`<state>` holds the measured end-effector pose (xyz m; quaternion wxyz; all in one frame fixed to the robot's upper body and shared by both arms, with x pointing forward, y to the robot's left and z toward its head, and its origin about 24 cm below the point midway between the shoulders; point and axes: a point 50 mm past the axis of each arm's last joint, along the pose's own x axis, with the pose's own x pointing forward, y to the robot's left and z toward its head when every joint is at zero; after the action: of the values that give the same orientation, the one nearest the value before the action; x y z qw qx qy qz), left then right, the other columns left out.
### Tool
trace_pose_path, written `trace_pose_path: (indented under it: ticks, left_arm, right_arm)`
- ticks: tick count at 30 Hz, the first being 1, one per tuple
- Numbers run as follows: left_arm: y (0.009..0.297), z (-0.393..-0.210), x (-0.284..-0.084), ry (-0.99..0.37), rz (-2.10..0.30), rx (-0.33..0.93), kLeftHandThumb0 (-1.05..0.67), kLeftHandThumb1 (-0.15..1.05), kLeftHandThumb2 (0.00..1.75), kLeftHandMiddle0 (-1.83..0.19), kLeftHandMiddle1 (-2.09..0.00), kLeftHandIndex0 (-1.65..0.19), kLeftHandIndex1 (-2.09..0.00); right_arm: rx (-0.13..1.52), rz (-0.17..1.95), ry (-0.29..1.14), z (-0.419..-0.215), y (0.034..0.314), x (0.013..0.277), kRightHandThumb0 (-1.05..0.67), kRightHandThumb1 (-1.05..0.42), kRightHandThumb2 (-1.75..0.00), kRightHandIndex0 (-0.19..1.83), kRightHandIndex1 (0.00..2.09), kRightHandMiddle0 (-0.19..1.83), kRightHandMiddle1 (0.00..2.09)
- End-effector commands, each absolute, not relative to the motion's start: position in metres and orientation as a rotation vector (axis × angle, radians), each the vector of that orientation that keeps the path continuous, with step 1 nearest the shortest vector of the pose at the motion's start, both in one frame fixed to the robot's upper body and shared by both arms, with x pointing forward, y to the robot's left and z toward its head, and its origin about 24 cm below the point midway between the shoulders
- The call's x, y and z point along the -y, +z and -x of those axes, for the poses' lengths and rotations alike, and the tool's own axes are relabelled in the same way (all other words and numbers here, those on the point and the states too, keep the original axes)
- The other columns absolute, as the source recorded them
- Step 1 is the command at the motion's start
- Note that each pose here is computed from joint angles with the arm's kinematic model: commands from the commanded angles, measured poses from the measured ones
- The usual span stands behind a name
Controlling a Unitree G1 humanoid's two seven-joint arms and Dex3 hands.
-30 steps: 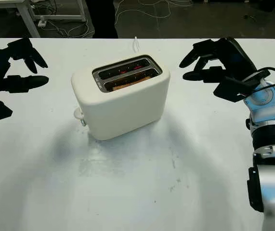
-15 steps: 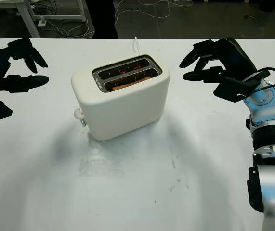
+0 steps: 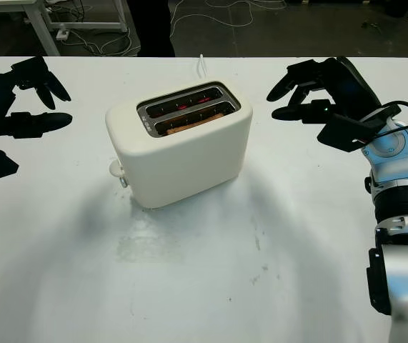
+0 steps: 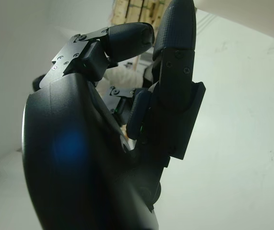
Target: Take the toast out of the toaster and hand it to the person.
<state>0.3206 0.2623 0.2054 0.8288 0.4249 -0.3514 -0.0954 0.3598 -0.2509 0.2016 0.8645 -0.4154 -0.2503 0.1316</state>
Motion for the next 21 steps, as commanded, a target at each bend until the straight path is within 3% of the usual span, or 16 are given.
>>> trace_pose_path:
  ticks: [1, 21]
  left_arm:
    - [0.2053, -0.32, -0.2621, -0.194, -0.886, 0.752, -0.77, 0.91, 0.22, -0.59, -1.66, -0.44, -1.52]
    - [0.2042, -0.3199, -0.2626, -0.19, -0.887, 0.753, -0.76, 0.92, 0.21, -0.59, -1.66, -0.44, -1.52]
  right_arm:
    - [0.545, 0.871, 0.273, -0.3591, 0.2044, 0.2507, -0.73, -0.78, 0.0, 0.95, 1.0, 0.96, 0.67]
    - [0.544, 0.865, 0.277, -0.3592, 0.2033, 0.2512, -0.73, -0.79, 0.0, 0.96, 1.0, 0.97, 0.65]
